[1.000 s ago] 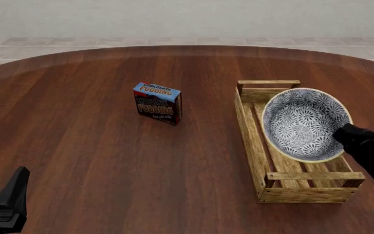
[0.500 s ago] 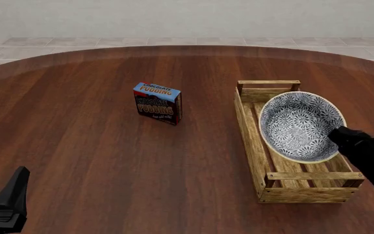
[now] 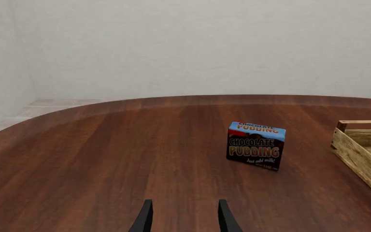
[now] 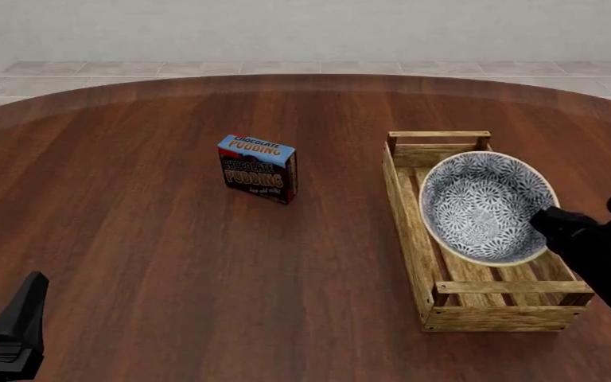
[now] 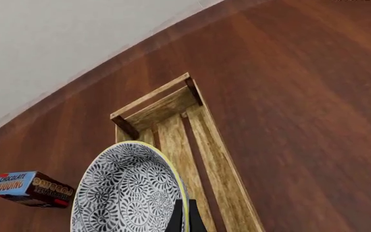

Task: Pick up the bowl on the left and put it in the tray.

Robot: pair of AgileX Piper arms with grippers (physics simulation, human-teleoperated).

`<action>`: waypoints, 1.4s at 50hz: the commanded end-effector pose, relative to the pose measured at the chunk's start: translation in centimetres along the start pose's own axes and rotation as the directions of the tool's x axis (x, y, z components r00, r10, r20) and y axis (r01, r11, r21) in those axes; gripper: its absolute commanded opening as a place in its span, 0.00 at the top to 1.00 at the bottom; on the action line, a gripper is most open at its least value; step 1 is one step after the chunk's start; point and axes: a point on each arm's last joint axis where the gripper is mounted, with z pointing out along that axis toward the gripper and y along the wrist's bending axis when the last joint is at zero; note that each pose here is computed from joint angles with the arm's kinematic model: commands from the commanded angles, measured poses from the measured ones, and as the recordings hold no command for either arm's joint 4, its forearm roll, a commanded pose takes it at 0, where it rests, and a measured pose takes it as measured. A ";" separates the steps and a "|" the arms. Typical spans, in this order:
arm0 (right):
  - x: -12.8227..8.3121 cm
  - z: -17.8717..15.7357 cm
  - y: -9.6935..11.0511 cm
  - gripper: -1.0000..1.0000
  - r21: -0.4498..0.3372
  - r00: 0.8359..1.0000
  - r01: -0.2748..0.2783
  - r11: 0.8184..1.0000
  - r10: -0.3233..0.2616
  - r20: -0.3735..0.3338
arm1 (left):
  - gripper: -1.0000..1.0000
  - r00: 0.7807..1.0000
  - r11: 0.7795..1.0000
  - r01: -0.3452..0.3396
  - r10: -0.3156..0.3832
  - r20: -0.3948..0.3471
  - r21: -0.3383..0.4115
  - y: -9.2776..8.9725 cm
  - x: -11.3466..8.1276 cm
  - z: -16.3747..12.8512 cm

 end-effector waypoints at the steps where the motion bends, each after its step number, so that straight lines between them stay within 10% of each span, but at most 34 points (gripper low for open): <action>1: -0.2 0.2 0.1 1.00 -0.004 1.000 -0.005 1.000 0.005 0.010 | 0.00 1.000 1.000 0.000 0.000 0.000 0.000 0.0 0.0 0.0; 70: 0.6 2.7 -0.5 1.00 0.017 1.000 0.009 1.000 -0.008 -0.006 | 0.00 1.000 1.000 0.000 0.000 0.000 0.000 0.0 0.0 0.0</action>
